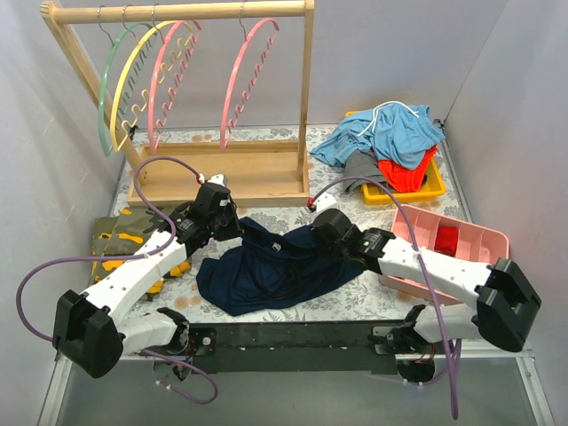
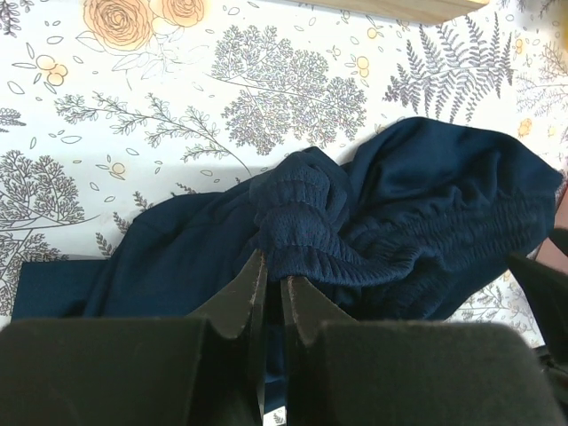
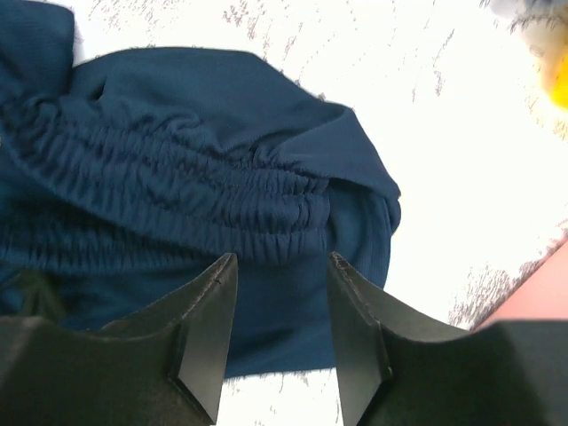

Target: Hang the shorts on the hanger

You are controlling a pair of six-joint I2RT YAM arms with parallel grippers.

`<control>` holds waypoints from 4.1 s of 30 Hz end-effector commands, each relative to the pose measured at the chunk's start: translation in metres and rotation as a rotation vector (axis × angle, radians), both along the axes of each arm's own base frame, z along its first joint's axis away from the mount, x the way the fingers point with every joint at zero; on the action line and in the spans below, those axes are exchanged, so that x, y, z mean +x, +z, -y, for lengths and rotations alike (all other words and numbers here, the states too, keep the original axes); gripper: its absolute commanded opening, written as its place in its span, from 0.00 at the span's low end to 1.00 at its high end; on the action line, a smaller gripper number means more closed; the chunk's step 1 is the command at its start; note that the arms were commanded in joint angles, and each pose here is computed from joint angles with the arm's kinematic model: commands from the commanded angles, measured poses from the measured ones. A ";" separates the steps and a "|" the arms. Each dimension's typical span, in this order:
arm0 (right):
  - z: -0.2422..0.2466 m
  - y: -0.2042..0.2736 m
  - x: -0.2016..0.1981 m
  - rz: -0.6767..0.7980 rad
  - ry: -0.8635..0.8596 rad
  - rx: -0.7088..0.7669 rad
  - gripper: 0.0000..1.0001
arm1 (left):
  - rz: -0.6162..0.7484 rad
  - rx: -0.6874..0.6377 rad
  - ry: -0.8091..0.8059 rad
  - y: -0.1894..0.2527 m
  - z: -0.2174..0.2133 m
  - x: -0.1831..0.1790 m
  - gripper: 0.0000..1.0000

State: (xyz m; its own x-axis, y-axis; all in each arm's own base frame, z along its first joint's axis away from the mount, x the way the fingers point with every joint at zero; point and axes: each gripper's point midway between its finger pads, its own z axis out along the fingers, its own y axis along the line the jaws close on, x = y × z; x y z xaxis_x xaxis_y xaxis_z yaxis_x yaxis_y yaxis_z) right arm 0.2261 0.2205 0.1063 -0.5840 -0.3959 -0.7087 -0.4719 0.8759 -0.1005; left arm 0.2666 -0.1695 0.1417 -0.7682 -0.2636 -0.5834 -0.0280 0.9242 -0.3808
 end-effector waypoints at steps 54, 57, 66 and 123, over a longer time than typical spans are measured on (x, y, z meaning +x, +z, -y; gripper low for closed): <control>-0.041 0.038 0.068 0.187 0.022 0.326 0.03 | 0.184 -0.034 -0.060 0.095 -0.015 -0.012 0.00; -0.037 0.079 0.068 0.234 0.002 0.372 0.01 | 0.233 -0.049 -0.057 0.116 -0.018 -0.015 0.00; -0.018 0.161 0.054 0.242 -0.018 0.381 0.01 | 0.287 -0.103 -0.104 0.159 -0.013 -0.024 0.00; -0.012 0.021 0.047 -0.273 -0.048 0.351 0.70 | 0.881 -0.280 -0.054 0.373 -0.019 -0.007 0.75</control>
